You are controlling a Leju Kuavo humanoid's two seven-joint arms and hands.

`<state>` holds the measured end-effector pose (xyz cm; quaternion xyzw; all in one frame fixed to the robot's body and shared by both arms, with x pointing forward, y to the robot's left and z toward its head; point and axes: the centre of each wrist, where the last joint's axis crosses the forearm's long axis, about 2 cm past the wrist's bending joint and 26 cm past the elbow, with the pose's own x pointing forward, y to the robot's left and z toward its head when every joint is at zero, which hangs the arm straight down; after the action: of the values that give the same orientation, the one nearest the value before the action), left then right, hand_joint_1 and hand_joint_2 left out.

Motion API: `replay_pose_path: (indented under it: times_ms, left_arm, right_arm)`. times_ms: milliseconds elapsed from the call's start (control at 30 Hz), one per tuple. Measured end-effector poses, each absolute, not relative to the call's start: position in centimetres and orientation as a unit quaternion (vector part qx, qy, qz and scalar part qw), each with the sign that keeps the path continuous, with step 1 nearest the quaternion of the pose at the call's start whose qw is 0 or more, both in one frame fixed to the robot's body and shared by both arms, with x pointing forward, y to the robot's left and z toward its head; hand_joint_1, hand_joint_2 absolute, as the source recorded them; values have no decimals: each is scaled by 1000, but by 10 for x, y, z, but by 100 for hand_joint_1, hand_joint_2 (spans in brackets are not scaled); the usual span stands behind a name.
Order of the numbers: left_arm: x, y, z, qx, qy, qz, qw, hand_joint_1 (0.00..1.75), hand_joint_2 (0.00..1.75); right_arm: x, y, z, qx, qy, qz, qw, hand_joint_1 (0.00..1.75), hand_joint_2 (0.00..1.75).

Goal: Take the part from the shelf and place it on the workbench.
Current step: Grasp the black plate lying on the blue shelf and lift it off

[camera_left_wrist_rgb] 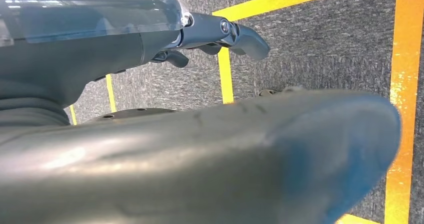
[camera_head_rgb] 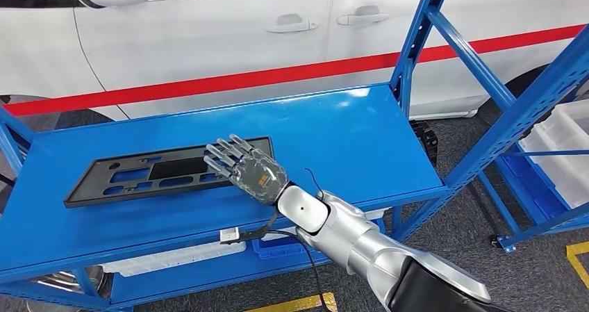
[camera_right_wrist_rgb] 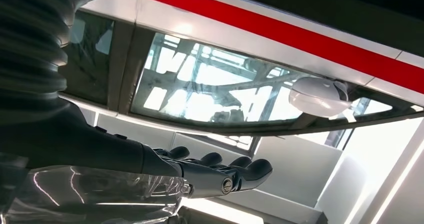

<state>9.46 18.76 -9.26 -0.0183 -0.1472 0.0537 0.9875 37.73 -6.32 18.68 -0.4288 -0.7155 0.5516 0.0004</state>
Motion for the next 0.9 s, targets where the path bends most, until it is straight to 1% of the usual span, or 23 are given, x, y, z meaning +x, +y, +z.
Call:
replay_pose_path:
  times_ms: [533, 667, 800, 900]
  left_arm:
    - [95, 188, -93, -18, -149, 52, 987, 0, 0]
    - [95, 188, -92, -18, -149, 52, 987, 0, 0]
    - [96, 188, -92, -19, -147, 52, 988, 0, 0]
    - [96, 188, -92, -19, -147, 52, 988, 0, 0]
  right_arm:
    - [380, -71, 183, -413, -727, 547, 49, 0, 175]
    - [383, -73, 179, -378, -714, 581, 96, 0, 175]
    - [386, -73, 173, -314, -691, 632, 157, 0, 175]
    - [389, -72, 173, -277, -679, 654, 183, 0, 175]
